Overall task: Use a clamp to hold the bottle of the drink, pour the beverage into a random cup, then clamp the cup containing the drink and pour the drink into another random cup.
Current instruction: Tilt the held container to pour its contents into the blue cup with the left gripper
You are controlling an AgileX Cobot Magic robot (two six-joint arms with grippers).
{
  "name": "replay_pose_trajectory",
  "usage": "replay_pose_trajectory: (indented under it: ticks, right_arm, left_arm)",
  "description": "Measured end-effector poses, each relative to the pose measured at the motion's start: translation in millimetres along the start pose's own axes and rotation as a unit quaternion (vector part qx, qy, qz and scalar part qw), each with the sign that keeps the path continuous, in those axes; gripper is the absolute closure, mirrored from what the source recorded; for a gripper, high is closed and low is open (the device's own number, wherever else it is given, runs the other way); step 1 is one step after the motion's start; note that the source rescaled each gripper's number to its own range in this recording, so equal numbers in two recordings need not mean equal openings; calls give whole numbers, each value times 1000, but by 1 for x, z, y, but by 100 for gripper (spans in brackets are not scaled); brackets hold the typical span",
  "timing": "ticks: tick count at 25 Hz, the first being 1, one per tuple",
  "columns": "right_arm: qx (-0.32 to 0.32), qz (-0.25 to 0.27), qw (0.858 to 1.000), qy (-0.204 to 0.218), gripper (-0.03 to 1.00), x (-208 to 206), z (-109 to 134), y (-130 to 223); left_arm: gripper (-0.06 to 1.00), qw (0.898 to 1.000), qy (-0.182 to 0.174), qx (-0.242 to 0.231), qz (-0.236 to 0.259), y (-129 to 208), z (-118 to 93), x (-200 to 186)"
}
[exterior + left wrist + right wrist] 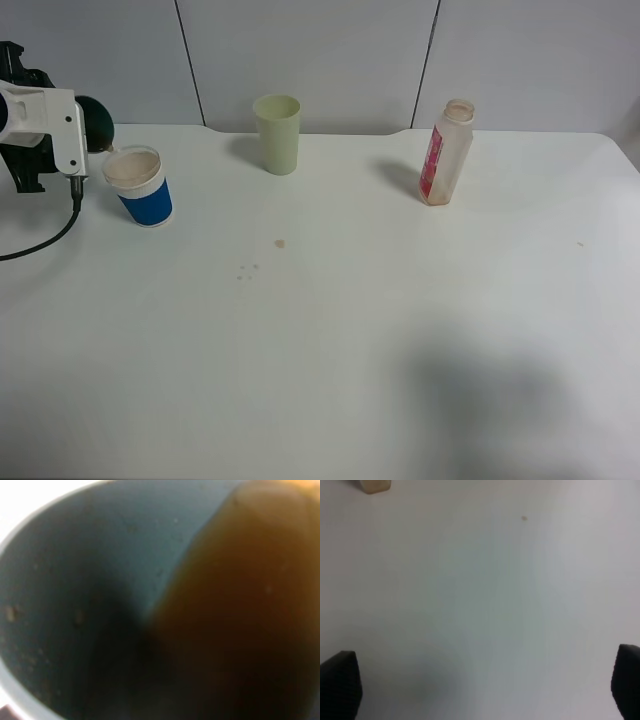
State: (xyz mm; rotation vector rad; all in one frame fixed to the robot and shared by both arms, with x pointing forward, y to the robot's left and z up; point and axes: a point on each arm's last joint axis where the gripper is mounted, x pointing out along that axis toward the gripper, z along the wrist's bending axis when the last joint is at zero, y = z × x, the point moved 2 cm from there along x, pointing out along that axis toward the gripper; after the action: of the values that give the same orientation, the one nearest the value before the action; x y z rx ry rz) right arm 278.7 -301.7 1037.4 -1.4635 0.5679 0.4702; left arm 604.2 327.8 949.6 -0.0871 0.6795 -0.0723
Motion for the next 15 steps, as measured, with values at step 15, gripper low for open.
replay_pose_trajectory:
  ticks: [15]
  right_arm:
    - [0, 0, 1000, 0, -3, 0, 0, 0]
  left_arm:
    - [94, 999, 4, 39, 11, 2, -1, 0]
